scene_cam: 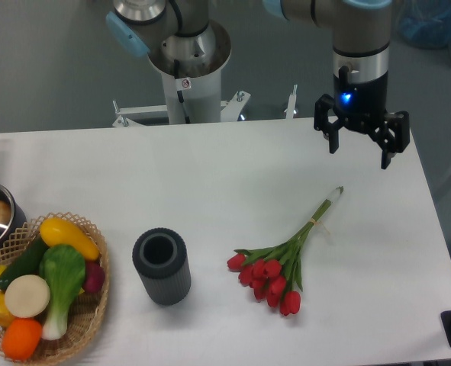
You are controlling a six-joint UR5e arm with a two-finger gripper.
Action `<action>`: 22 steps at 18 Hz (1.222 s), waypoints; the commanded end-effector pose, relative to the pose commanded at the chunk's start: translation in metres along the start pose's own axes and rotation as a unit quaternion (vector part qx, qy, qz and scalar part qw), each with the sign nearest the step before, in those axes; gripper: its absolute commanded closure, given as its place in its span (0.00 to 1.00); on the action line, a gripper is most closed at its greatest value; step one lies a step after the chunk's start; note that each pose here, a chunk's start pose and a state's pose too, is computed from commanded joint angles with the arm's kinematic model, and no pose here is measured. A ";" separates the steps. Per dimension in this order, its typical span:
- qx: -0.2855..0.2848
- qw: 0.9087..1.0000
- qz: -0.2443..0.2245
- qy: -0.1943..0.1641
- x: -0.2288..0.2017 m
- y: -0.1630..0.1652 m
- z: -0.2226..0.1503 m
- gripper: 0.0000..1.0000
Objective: Pick up the flowers from the table
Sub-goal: 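Move the open gripper toward the red tulip bouquet stems, then lower the open gripper over the tied stems of the tulips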
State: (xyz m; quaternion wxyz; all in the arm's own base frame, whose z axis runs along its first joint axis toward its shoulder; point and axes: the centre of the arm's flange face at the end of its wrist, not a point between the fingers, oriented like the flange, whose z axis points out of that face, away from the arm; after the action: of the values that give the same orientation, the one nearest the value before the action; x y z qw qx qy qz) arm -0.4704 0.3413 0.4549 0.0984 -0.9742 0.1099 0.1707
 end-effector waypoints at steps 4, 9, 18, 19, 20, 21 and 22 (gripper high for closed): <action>0.003 1.000 -0.005 0.000 0.000 0.001 0.000 0.00; 0.006 1.000 -0.015 0.003 0.005 -0.002 0.002 0.00; 0.008 0.999 -0.047 0.004 0.038 0.002 0.039 0.00; 0.006 0.999 -0.046 0.009 0.040 0.004 0.044 0.00; 0.005 0.999 -0.044 0.016 0.044 0.004 0.050 0.00; 0.003 0.999 -0.043 0.024 0.047 0.005 0.058 0.00; 0.000 0.999 -0.043 0.031 0.051 0.006 0.064 0.00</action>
State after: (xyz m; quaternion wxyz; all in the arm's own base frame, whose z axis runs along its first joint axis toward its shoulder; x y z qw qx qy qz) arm -0.4454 0.3412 0.3768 0.1027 -0.9829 0.0706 0.1357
